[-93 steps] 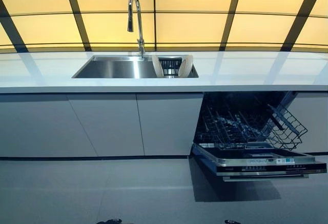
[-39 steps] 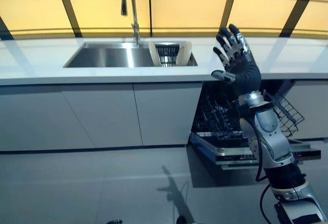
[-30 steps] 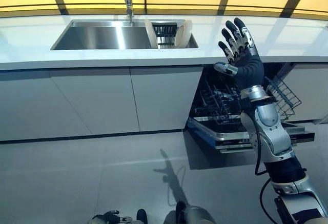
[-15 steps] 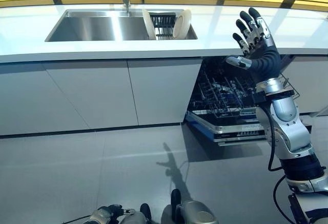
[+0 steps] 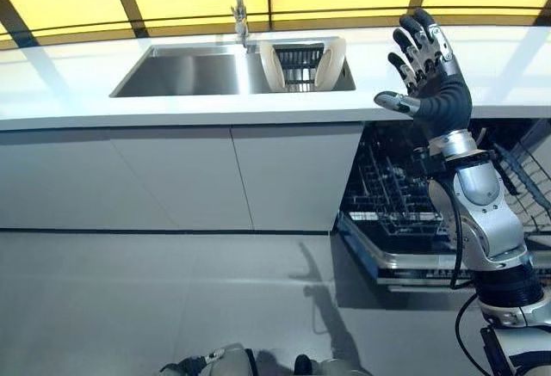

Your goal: Take plates into dishwasher

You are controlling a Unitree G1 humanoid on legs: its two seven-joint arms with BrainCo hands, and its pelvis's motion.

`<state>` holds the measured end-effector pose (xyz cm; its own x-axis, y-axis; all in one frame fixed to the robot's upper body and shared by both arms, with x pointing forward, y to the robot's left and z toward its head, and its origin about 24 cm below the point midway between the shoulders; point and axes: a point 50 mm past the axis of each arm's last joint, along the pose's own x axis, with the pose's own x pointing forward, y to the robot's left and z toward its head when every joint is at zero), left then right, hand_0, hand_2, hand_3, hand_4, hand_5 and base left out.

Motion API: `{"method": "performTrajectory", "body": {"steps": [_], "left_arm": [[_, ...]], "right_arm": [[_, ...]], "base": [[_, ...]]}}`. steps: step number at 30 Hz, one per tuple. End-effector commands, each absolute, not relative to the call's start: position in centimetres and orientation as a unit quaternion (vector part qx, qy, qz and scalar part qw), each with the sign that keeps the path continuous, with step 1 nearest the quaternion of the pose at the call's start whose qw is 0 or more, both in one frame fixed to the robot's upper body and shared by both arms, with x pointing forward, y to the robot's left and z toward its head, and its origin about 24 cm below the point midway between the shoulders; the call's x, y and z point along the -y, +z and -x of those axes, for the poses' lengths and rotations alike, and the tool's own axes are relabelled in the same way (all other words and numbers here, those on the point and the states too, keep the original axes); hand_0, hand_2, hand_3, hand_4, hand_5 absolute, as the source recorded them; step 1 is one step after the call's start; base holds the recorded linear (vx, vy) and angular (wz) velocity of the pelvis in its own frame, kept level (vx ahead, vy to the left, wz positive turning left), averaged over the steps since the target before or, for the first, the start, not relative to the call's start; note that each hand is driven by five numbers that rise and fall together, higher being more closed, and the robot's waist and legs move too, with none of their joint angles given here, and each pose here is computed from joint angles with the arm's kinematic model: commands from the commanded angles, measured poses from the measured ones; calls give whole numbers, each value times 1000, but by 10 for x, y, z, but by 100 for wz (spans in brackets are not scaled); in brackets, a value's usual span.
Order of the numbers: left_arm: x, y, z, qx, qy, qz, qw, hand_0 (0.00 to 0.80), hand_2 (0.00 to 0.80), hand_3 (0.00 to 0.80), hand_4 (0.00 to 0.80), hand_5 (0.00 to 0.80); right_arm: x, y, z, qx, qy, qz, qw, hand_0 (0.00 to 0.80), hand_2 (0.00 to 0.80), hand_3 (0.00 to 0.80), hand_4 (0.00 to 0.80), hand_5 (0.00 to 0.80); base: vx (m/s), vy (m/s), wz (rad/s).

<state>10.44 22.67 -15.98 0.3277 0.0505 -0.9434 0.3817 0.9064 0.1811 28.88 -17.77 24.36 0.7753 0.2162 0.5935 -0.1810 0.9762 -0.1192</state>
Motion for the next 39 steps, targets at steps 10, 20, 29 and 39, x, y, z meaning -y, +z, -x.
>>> {"method": "performTrajectory", "body": {"steps": [10,20,29,39], "left_arm": [[-240,-162,-83,-597,-73,-196,774,0,0,0,0,0],[-248,-156,-100,-577,-67,-193,791,0,0,0,0,0],[-244,-148,-130,-546,-87,-235,799,0,0,0,0,0],[-247,-155,-112,-594,-89,-242,762,0,0,0,0,0]], "right_arm": [[169,276,-290,393,104,26,913,0,0,0,0,0],[181,278,-283,407,102,9,908,0,0,0,0,0],[182,290,-290,412,81,10,907,0,0,0,0,0],[193,297,-286,407,56,19,912,0,0,0,0,0]], "base": [[314,15,2],[630,321,-37],[338,152,-8],[294,-91,11]]}}
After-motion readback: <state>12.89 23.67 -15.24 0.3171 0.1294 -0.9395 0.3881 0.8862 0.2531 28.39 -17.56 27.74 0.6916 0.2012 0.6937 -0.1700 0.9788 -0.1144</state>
